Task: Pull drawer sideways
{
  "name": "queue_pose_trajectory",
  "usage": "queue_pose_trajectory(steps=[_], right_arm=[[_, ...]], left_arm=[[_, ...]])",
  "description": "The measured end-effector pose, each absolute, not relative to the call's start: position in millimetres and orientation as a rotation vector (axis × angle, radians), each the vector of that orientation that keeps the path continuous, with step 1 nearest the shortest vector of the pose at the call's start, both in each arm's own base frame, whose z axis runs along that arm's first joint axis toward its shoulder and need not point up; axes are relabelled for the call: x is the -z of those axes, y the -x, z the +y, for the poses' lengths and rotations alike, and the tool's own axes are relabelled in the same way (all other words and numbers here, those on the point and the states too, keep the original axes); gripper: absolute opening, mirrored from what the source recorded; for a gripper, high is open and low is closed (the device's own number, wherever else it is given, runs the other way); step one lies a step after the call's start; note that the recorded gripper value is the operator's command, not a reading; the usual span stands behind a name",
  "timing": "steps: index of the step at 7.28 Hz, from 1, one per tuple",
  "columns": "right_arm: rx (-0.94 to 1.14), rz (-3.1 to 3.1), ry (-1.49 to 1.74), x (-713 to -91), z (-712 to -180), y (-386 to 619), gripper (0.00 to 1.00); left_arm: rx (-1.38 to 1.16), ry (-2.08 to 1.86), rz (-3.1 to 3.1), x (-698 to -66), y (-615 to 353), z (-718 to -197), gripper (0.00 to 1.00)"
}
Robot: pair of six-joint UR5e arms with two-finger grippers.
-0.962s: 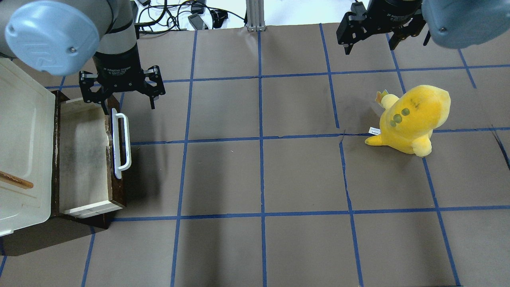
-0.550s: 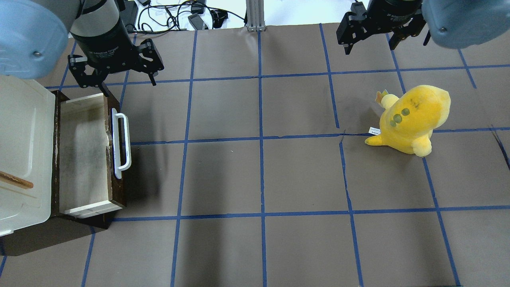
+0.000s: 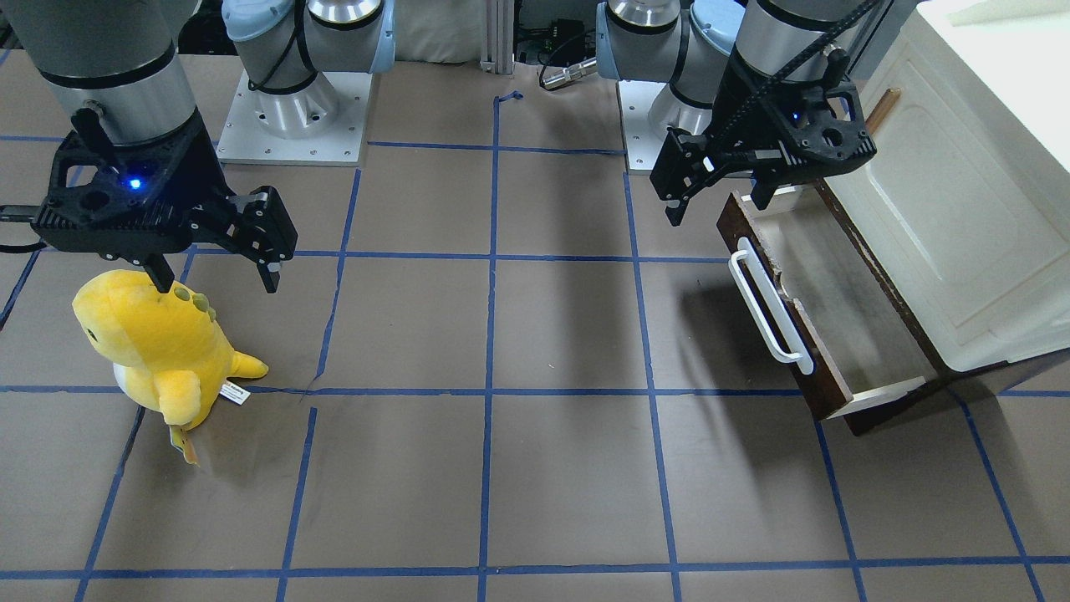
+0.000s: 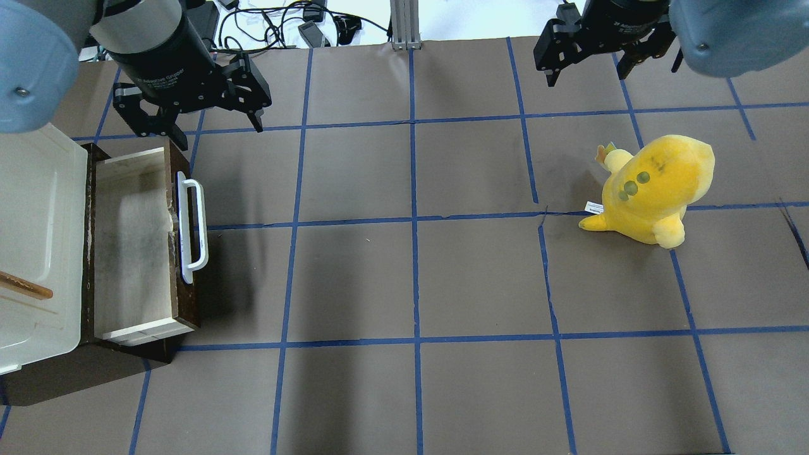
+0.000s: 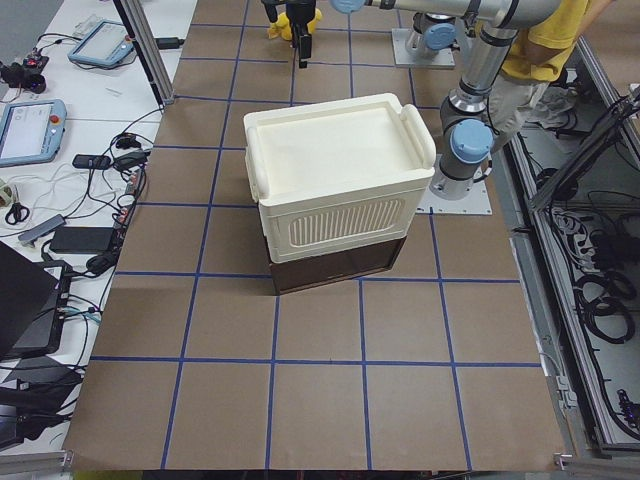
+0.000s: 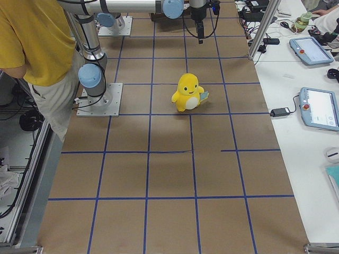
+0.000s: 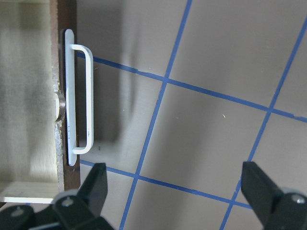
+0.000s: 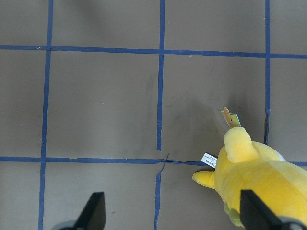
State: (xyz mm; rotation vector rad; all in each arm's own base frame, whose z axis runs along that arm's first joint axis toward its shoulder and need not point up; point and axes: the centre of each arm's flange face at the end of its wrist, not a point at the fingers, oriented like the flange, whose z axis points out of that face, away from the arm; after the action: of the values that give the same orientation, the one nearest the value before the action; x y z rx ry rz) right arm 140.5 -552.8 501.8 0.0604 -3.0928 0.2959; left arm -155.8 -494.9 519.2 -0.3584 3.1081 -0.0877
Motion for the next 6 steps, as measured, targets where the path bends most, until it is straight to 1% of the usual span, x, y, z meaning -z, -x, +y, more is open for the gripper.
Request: queue_pose_trajectory(steps=[6], right_arm=[[-0.295,-3.093,-0.06,-501.6,-552.8,-140.5,1.0]], left_arm=[[0.047,0.312,3.093,-517.8,154.0,-491.2,1.0]])
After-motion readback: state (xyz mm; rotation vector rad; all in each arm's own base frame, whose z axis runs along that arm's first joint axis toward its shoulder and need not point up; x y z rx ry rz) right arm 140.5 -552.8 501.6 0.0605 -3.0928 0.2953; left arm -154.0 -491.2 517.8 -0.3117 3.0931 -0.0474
